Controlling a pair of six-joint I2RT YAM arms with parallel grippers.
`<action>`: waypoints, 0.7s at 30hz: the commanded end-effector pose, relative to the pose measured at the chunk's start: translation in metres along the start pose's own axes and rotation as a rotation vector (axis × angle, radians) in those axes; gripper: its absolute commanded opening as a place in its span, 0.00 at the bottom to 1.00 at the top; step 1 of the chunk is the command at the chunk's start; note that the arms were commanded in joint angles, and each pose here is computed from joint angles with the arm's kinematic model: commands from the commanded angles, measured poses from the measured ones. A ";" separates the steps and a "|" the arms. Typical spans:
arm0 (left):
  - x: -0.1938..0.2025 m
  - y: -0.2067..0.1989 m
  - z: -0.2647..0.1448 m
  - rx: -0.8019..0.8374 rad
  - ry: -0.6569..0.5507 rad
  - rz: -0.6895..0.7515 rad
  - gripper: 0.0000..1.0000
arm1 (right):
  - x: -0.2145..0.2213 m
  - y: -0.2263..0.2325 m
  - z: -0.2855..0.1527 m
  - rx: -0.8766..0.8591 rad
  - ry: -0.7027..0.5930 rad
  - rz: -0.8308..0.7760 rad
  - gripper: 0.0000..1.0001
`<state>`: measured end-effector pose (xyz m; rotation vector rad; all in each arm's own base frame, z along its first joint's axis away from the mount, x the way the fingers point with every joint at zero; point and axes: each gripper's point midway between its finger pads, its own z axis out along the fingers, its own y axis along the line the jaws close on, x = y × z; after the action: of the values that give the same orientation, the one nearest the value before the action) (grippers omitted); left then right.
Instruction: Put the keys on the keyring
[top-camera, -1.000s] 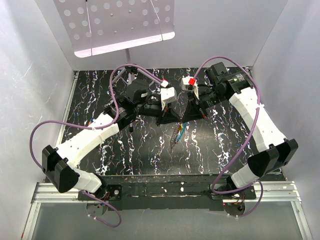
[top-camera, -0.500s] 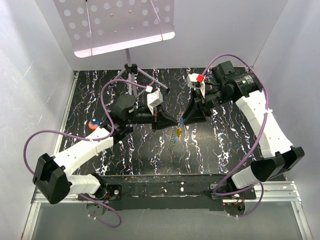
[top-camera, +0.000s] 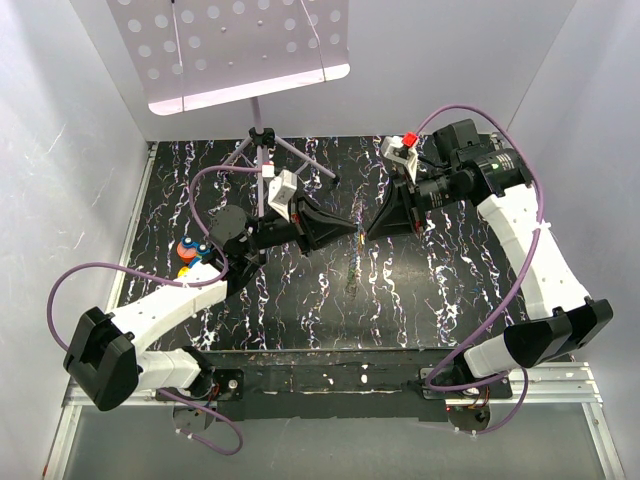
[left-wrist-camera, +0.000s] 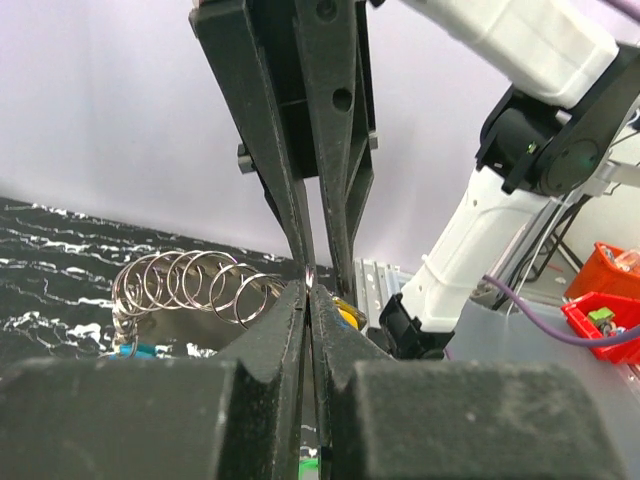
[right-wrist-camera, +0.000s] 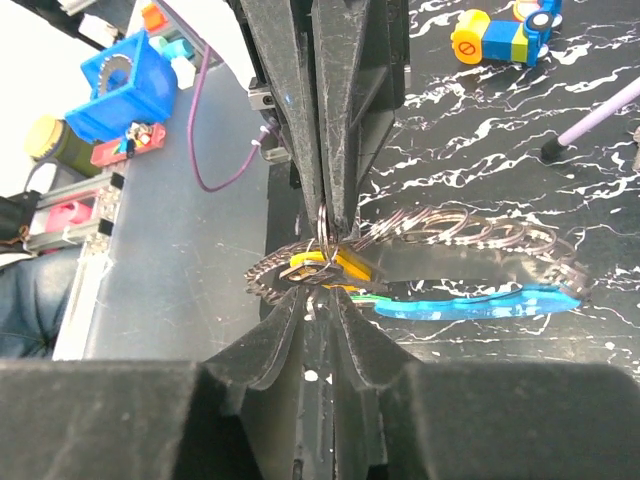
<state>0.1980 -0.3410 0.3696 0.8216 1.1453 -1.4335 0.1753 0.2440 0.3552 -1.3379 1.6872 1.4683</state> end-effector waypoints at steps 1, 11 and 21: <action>-0.028 -0.006 0.001 0.005 -0.103 0.026 0.00 | -0.016 0.011 0.000 -0.053 -0.056 -0.005 0.22; -0.025 -0.002 -0.001 -0.017 -0.094 0.036 0.00 | -0.026 0.017 -0.007 -0.021 -0.070 -0.036 0.29; -0.026 -0.004 -0.001 -0.013 -0.107 0.052 0.00 | -0.036 0.010 -0.004 -0.030 -0.106 0.059 0.41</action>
<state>0.1996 -0.3390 0.3785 0.7770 1.1194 -1.4443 0.1828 0.2499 0.3727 -1.2434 1.7007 1.5356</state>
